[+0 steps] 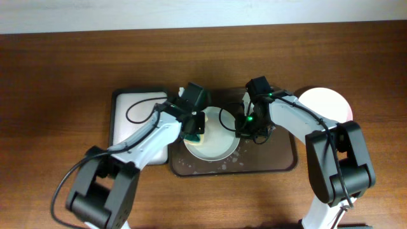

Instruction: Clean dirty plates on tray and stack at the side

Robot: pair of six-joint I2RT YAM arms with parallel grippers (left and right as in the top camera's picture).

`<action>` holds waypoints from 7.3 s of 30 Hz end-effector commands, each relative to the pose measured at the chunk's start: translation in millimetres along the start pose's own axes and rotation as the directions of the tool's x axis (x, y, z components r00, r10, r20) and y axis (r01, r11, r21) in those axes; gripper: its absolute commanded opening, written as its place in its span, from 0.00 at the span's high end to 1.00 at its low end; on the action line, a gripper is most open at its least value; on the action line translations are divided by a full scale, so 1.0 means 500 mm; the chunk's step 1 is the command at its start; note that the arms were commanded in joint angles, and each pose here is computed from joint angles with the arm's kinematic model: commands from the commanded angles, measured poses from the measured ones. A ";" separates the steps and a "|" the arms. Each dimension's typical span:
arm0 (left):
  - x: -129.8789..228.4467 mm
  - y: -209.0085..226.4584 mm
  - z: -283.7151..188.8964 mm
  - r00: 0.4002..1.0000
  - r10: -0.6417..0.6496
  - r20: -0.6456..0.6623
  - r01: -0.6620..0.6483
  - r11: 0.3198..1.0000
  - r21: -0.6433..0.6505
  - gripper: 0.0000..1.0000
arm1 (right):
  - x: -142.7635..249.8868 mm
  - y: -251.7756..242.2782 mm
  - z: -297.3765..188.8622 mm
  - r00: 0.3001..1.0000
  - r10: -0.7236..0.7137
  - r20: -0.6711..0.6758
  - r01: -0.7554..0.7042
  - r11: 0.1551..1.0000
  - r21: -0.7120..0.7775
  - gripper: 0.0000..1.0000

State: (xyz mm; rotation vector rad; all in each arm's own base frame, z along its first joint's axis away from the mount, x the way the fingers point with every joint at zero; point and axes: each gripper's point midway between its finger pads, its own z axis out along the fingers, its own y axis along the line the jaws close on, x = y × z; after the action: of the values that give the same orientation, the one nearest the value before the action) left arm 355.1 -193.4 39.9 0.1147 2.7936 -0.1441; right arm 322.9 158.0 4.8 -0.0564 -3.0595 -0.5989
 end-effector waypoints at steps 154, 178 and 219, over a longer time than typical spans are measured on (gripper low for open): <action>0.198 0.268 -0.424 0.861 -0.162 0.483 0.135 0.987 0.089 0.01 | 0.159 -0.107 -0.427 -0.060 -0.324 0.944 0.179 0.927 0.330 0.01; 0.199 0.268 -0.427 0.857 -0.161 0.490 0.133 0.987 0.091 0.01 | 0.159 -0.126 -0.376 0.041 -0.380 0.924 0.179 0.913 0.367 0.01; 0.149 0.276 -0.333 0.396 0.157 0.905 -0.116 0.986 -0.120 0.01 | 0.159 -0.126 -0.376 0.041 -0.380 0.924 0.179 0.913 0.367 0.01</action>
State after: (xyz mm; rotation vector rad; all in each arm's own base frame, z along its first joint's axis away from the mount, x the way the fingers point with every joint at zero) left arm 244.0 -32.4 159.2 0.1660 1.6355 -0.0807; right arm 244.3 30.6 159.7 0.3257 -4.6149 -0.3424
